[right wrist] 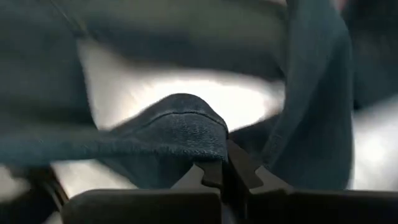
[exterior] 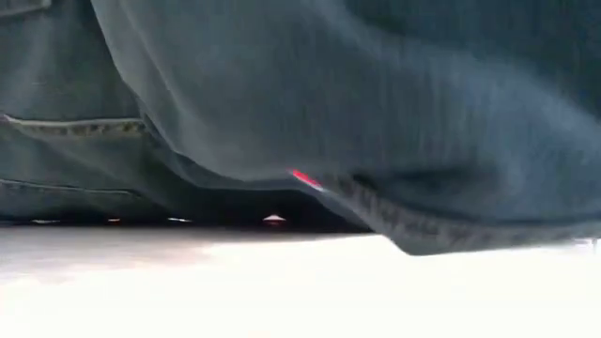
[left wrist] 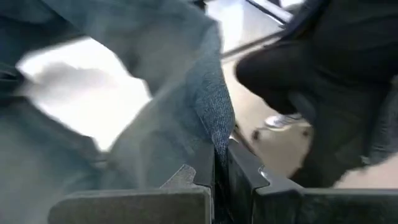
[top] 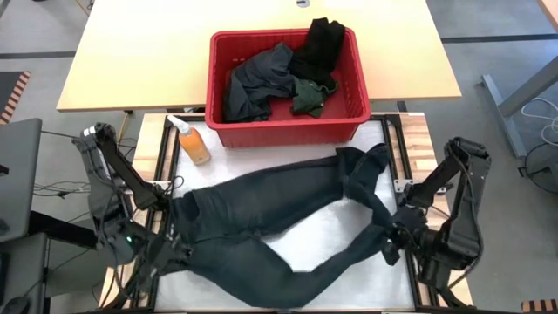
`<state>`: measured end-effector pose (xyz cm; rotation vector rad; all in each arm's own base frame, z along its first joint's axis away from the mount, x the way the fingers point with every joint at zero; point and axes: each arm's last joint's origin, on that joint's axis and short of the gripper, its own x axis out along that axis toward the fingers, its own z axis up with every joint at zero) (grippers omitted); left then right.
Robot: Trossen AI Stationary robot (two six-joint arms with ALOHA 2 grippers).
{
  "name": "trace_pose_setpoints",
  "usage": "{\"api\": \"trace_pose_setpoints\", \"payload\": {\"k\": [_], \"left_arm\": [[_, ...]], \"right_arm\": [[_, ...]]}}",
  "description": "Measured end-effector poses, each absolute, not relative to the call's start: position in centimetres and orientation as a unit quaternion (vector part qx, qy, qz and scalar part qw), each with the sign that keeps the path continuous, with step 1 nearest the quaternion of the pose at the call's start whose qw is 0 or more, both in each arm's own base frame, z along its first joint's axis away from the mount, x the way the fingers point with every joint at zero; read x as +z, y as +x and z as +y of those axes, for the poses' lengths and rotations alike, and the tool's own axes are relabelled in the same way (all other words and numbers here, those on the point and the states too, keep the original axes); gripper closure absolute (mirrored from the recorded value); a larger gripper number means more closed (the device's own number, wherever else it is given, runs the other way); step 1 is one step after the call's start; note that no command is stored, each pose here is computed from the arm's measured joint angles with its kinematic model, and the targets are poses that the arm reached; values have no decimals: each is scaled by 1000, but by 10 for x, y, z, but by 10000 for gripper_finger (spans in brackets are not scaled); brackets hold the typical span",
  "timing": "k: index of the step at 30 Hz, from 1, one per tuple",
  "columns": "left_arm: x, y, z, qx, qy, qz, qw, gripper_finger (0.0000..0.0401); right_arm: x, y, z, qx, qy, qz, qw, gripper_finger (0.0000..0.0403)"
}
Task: Fold Laundry from Bin
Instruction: Fold the dark blue jeans
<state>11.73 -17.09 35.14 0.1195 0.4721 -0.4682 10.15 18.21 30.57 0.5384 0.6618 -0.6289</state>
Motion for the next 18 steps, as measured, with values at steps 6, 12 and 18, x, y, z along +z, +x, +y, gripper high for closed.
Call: {"api": "trace_pose_setpoints", "payload": {"k": [6, 12, 18], "left_arm": [[347, 104, -131, -137, 51, 295, 944, 399], [330, 93, -103, -14, 17, 404, 914, 399], [319, 94, -95, 72, 13, 455, 888, 399]], "right_arm": [[316, 144, 139, -365, 176, 263, 875, 384], [319, 187, 60, -496, 78, 324, 802, 384], [295, 202, -13, -588, 24, 403, 701, 384]]}}
